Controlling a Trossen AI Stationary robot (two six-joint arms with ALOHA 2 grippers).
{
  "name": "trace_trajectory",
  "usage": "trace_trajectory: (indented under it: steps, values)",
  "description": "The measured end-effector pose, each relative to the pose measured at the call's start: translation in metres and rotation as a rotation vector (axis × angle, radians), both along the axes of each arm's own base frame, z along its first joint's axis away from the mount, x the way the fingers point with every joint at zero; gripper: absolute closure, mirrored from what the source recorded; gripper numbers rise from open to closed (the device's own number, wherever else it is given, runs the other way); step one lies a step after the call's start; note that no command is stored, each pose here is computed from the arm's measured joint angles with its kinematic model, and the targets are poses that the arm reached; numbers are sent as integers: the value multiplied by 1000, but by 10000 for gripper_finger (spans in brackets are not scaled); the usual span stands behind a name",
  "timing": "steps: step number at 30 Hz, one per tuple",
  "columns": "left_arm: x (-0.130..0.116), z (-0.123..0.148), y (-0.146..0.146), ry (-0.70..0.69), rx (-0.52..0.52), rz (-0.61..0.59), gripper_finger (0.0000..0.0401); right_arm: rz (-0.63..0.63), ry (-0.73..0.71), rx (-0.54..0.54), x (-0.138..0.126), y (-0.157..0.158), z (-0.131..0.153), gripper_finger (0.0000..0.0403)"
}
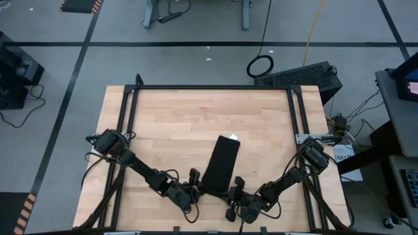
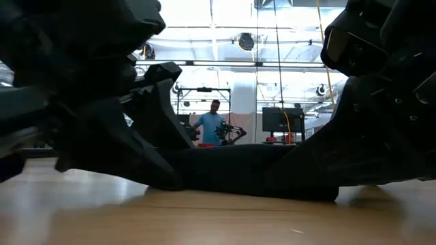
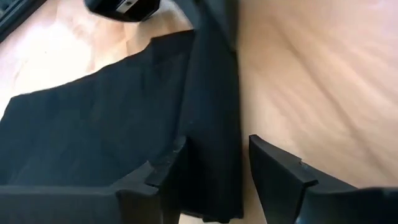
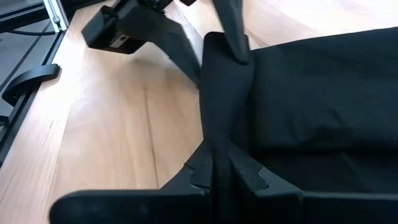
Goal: Roll napkin
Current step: Roll the black napkin
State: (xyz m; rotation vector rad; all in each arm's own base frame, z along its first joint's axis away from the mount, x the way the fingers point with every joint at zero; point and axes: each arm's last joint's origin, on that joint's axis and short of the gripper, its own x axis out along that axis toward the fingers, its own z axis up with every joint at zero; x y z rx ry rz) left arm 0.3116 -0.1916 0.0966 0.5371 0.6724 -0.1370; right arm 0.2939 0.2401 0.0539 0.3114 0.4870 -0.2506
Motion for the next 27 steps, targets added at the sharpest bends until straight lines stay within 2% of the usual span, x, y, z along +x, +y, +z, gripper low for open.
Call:
trace_trajectory:
  steps: [8,10,12,15,19,27]
  values:
    - [4,0,6,15,3,-13,236,3,1,4,0,0,0,392]
    - [6,-1,10,39,-38,-23,240,4,1,4,0,0,0,392]
    - [9,-1,15,67,-105,-23,255,4,-1,6,0,0,2,390]
    - [13,-2,22,90,-181,-4,305,19,-7,-13,0,1,5,379]
    - [19,1,33,100,-265,33,378,79,4,-91,-1,3,11,341]
    - [27,8,55,196,-541,69,370,171,108,-236,-20,8,29,222]
